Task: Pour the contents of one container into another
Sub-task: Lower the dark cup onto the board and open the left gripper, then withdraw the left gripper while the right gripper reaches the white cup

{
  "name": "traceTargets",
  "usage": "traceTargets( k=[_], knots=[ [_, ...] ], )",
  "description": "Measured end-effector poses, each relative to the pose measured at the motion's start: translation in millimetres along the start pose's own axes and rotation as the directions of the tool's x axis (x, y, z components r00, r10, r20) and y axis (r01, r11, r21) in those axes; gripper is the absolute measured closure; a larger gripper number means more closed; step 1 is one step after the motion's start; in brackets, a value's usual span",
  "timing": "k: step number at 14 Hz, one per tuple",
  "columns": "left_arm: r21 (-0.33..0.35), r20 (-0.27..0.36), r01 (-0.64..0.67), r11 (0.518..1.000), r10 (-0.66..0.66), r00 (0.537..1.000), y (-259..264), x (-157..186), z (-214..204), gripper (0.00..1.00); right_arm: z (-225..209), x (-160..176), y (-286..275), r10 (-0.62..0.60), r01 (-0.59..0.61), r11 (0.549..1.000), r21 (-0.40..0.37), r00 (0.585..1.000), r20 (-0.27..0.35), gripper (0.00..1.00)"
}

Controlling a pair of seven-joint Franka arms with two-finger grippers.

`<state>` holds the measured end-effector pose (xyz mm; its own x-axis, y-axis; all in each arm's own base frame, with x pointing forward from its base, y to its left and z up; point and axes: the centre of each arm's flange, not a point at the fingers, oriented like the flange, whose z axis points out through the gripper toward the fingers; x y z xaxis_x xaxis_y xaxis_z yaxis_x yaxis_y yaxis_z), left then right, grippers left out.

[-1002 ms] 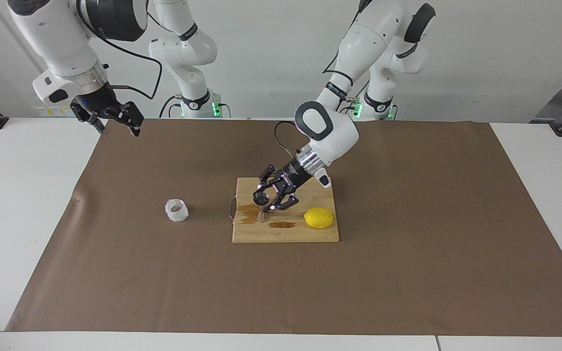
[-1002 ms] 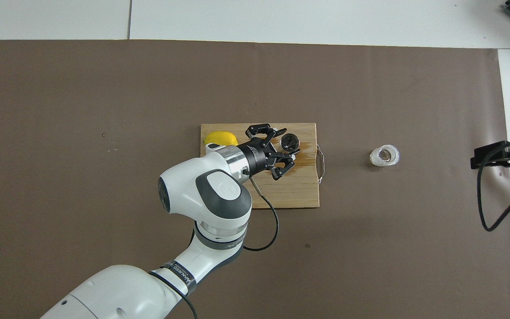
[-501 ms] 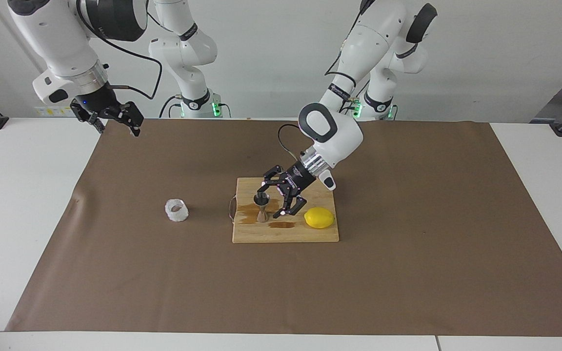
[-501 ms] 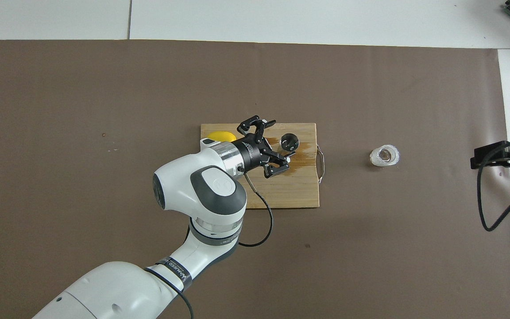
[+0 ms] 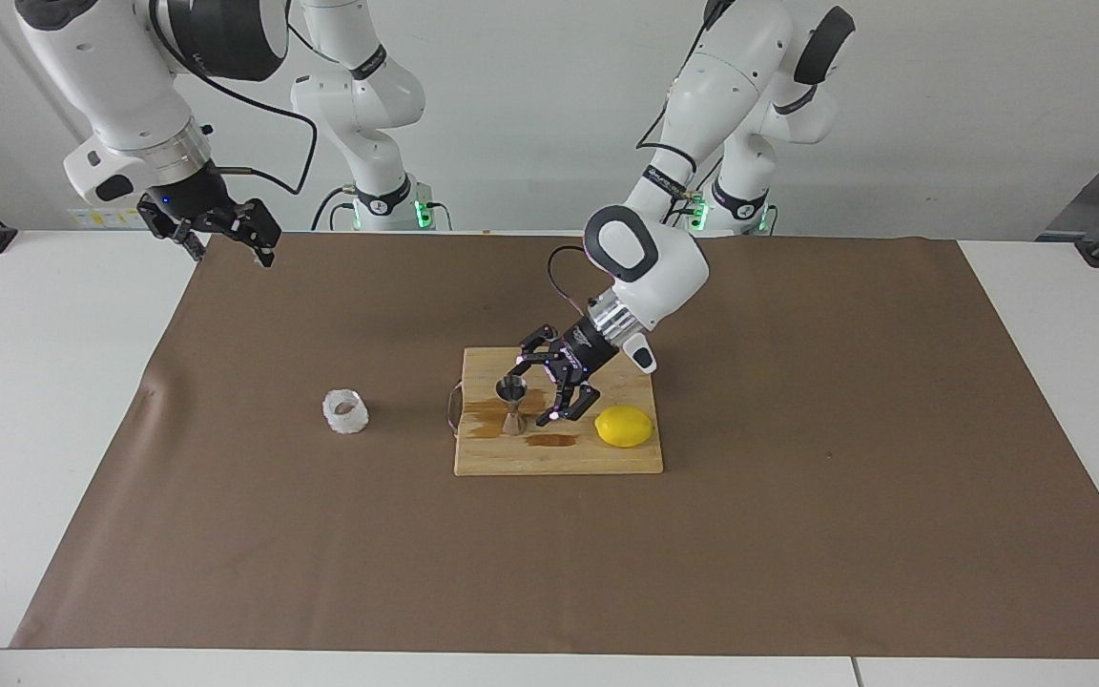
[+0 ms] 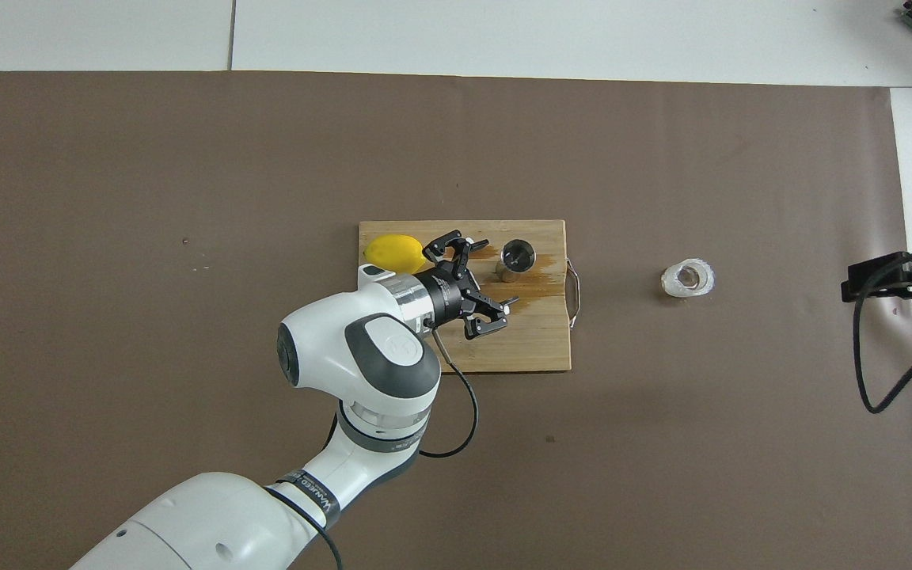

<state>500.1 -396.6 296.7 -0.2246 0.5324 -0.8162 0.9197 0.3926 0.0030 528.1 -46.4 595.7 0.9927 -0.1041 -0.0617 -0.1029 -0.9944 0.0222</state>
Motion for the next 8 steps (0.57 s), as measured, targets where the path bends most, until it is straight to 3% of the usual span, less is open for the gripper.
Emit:
traceTargets(
  k=[4, 8],
  knots=[
    [0.02, -0.032, -0.08, 0.997, 0.081, 0.996, -4.7, 1.9, -10.0, 0.0, 0.0, 0.0, 0.0, 0.0, 0.0, 1.0, 0.0, 1.0, 0.0, 0.0],
    [0.058, -0.02, -0.159, 0.986, 0.16, 0.987, 15.1, -1.1, -42.0, 0.0, 0.0, 0.0, 0.0, 0.0, 0.0, 1.0, 0.0, 1.0, 0.0, 0.0]
  ],
)
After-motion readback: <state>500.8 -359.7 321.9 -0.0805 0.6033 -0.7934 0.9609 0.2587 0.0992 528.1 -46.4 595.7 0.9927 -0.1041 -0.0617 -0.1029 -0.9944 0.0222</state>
